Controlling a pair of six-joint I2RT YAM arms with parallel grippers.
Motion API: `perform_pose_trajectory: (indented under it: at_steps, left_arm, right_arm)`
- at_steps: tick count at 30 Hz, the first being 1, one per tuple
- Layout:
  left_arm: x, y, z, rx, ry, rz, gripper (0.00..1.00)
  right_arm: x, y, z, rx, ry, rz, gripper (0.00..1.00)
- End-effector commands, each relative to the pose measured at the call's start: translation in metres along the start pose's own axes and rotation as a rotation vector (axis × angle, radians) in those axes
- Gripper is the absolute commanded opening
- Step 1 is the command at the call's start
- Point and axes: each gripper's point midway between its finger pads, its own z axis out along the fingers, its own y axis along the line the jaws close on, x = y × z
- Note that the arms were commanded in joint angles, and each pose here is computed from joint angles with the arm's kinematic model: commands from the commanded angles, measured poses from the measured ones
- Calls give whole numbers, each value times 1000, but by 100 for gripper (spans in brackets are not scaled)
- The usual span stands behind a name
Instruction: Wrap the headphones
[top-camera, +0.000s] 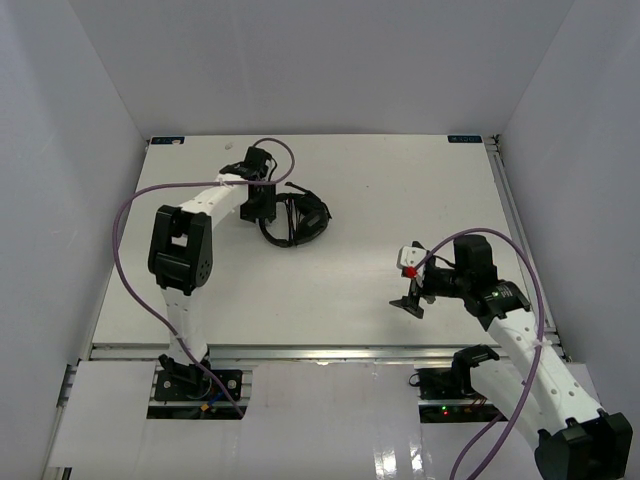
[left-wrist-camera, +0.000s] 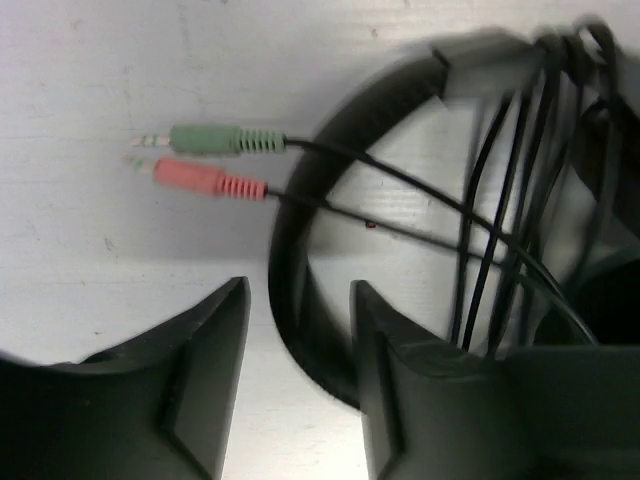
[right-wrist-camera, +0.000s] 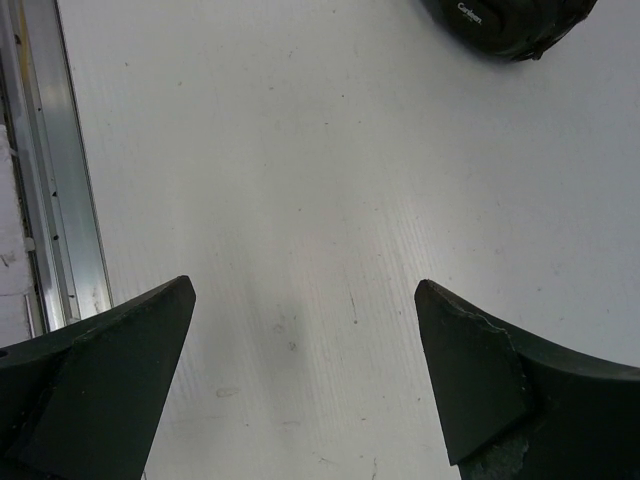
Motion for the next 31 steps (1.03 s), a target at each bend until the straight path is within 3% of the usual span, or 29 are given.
perform_pose_trajectory:
  at_steps: [1, 4, 14, 18, 23, 28, 31]
  left_arm:
    - [-8, -19, -38, 107, -82, 0, 80]
    - [4, -20, -50, 144, -82, 7, 87]
    - [36, -13, -150, 258, -188, 27, 93]
    - [72, -28, -195, 443, -240, 32, 94]
    - [111, -48, -286, 769, -532, 117, 96]
    - [143, -37, -350, 871, -792, 165, 98]
    - [152, -35, -365, 899, -850, 173, 98]
  right_arm:
    - [-7, -7, -4, 47, -10, 27, 98]
    - [-8, -12, -9, 84, 1, 45, 98]
    - [-14, -36, -40, 278, 97, 160, 95]
    - [-17, -53, -56, 406, 110, 238, 92]
    - [-29, -77, -83, 589, 71, 345, 90]
    - [-23, -87, -103, 727, 67, 387, 90]
    - [-22, -85, -106, 747, 44, 401, 90]
